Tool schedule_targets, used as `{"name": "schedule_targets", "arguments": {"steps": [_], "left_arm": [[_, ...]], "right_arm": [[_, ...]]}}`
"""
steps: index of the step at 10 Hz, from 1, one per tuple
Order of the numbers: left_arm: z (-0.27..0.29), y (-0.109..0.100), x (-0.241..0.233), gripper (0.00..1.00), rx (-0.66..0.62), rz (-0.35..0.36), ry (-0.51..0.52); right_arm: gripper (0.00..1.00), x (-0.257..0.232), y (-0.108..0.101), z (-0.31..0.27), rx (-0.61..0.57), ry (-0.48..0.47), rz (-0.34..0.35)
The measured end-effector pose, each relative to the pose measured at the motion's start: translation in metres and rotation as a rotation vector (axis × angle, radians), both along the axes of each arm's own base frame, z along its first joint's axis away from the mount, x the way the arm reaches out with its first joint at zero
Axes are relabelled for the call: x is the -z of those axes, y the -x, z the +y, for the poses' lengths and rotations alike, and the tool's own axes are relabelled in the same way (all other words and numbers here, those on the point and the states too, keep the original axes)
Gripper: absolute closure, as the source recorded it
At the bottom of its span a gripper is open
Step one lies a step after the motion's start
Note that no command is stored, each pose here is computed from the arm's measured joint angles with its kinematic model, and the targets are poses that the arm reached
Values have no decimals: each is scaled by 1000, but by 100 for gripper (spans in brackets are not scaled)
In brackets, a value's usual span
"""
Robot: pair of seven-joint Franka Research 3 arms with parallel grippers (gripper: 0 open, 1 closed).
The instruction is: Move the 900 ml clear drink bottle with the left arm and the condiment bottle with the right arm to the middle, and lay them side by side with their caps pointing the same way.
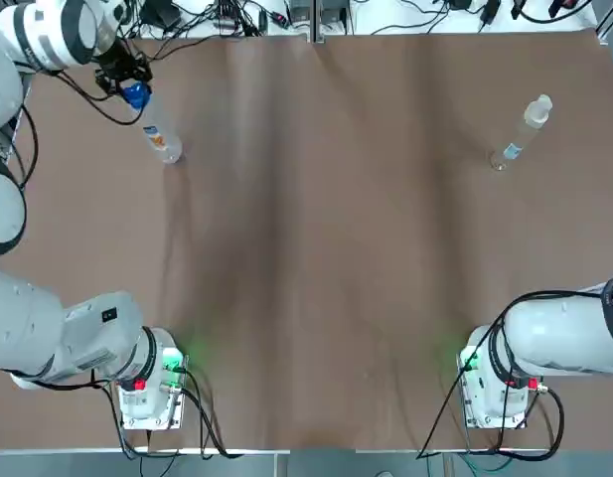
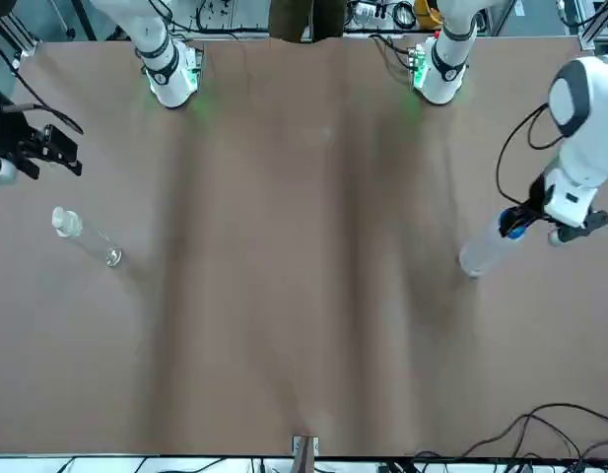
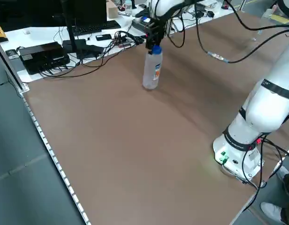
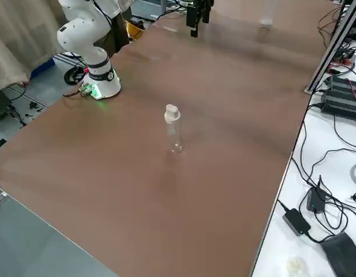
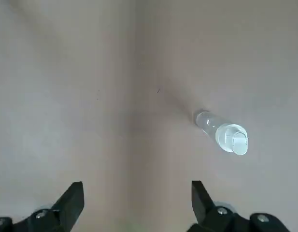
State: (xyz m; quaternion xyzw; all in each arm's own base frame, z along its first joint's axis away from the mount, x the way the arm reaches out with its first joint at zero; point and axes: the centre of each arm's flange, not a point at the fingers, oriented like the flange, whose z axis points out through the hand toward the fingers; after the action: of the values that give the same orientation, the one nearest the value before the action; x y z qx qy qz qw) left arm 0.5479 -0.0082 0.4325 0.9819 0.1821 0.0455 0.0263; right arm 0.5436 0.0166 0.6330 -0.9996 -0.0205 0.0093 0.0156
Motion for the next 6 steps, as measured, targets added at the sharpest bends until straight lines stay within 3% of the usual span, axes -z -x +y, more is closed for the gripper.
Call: {"name": "schedule_targets", "arguments": {"steps": [6], "left_arm": [[-179, 3, -37, 29, -497, 45, 109]], "right_arm": [[2, 0, 0, 0, 0, 0, 0]]}}
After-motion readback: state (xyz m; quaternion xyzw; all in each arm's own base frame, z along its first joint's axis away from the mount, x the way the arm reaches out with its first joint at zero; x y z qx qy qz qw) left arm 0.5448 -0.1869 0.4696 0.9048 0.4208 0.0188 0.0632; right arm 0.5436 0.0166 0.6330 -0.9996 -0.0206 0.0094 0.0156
